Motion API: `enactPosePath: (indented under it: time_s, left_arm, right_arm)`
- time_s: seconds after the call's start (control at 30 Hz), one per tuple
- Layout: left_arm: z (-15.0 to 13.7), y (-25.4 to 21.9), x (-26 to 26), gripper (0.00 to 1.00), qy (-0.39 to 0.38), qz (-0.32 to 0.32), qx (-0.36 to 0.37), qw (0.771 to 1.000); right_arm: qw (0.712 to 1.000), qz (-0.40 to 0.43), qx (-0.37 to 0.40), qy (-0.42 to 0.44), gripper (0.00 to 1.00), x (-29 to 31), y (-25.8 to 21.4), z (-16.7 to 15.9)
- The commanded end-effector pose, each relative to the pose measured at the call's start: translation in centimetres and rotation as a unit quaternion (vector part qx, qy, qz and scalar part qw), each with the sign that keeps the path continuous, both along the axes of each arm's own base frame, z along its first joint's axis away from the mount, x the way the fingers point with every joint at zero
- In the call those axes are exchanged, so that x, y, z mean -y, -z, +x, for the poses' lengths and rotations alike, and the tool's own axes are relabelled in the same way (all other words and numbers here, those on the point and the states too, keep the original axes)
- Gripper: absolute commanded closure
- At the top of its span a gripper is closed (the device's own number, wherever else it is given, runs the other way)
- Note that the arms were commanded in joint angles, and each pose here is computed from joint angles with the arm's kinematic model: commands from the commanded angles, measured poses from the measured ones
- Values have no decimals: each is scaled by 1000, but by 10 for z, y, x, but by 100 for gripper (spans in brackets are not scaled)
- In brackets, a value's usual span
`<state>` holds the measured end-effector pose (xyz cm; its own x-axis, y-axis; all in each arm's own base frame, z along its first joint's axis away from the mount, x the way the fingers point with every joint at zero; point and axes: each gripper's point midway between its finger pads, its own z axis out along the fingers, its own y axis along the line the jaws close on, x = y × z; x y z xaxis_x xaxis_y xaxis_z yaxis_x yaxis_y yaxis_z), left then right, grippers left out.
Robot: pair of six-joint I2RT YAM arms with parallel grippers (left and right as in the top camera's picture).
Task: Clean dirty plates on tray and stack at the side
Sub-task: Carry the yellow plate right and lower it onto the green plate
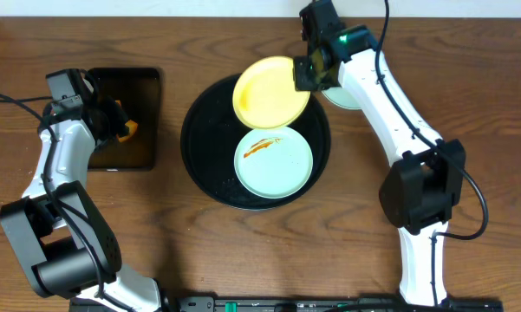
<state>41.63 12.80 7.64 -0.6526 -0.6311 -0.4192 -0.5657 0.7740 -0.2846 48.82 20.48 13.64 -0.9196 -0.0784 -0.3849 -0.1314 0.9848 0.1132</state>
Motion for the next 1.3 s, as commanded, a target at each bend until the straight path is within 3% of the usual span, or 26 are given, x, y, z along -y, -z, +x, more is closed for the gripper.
enactPosePath:
  time_s: [0.0, 0.1, 0.4, 0.67, 0.9, 1.13, 1.27]
  left_arm:
    - [0, 2, -2, 92, 3, -1, -2, 1000]
    - [0, 2, -2, 92, 3, -1, -2, 1000]
    - [0, 2, -2, 92, 3, -1, -2, 1000]
    - [0, 3, -2, 92, 3, -1, -3, 1000]
    - [-1, 3, -1, 92, 3, -1, -4, 1000]
    - [-1, 3, -1, 92, 3, -1, -4, 1000]
    - [-1, 3, -1, 92, 3, -1, -4, 1000]
  right_arm:
    - [992, -81, 57, -81, 99, 3, -25, 7]
    - [974, -185, 89, -100, 99, 12, -32, 10]
    - [911, -354, 183, -110, 99, 0, -71, 17]
    - [828, -485, 254, -121, 99, -30, -120, 8]
    - [783, -533, 259, -188, 99, -55, -131, 1]
    - [737, -608, 265, -132, 99, -40, -168, 3]
    - [735, -610, 266, -129, 99, -40, -171, 3]
